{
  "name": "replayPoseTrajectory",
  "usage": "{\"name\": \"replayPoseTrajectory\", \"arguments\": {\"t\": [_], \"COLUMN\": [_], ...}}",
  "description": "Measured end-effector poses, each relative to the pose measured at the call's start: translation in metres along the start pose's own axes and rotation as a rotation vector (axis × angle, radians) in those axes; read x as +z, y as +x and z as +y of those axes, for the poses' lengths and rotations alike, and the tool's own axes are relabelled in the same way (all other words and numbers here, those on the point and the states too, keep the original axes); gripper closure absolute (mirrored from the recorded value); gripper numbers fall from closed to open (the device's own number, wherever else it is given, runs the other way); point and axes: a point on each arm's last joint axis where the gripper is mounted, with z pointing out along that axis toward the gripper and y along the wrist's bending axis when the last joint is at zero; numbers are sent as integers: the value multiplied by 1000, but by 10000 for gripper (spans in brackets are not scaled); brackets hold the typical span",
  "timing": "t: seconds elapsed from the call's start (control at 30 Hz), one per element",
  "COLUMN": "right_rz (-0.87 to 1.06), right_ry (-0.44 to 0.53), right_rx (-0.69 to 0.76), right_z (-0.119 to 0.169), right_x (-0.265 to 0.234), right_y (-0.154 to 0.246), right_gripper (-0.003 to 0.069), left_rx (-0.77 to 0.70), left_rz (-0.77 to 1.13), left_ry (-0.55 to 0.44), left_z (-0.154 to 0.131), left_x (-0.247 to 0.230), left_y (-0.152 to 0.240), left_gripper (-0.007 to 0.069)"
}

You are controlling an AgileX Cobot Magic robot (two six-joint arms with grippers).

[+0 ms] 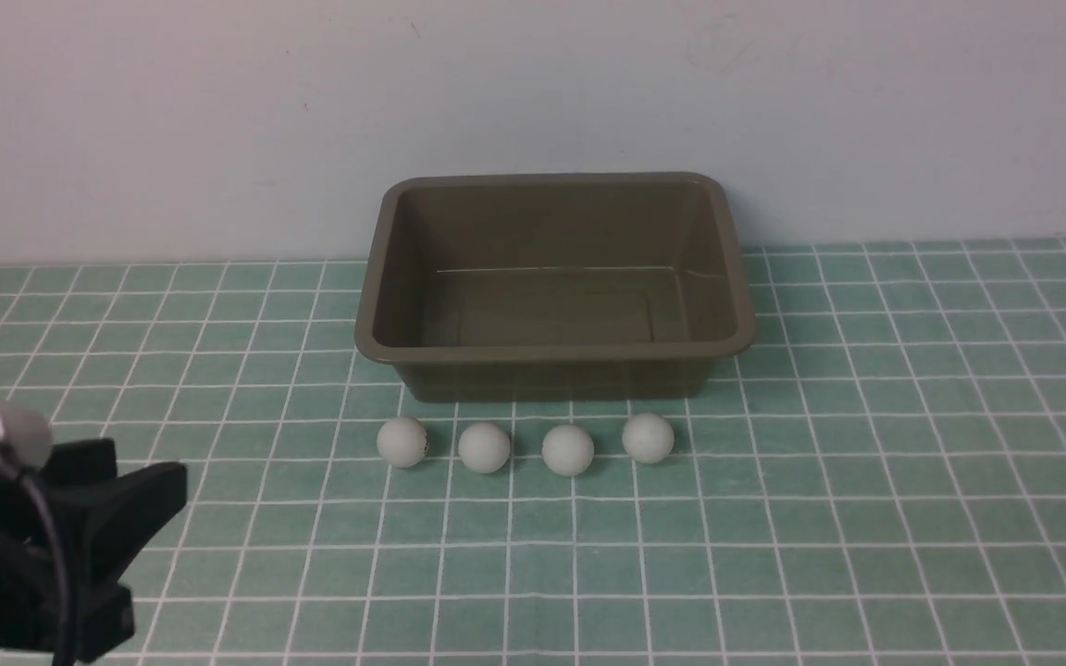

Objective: Put the table tennis balls in the box on the green coffee tablecloth.
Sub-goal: 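Reach for and grasp a ping pong ball on the table beside the basket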

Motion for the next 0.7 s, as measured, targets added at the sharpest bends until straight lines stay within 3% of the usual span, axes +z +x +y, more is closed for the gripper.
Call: {"name": "replayPoseTrajectory", "arguments": {"t": [0.17,0.5,0.7], "right_rz": [-3,-6,-2], "right_ry": [-18,-42,-43], "right_rx": [24,53,54], "right_z": [2,4,4], "right_x": [0,0,0], "right_y": [0,-1,0], "right_gripper": [270,270,270], "left_rx": [13,27,8], "left_rz": [79,208,282], "left_ry": [67,38,80], "left_z": [19,67,73], "left_x": [48,138,174], "left_y": [-19,-22,-15], "left_gripper": [177,165,165]}}
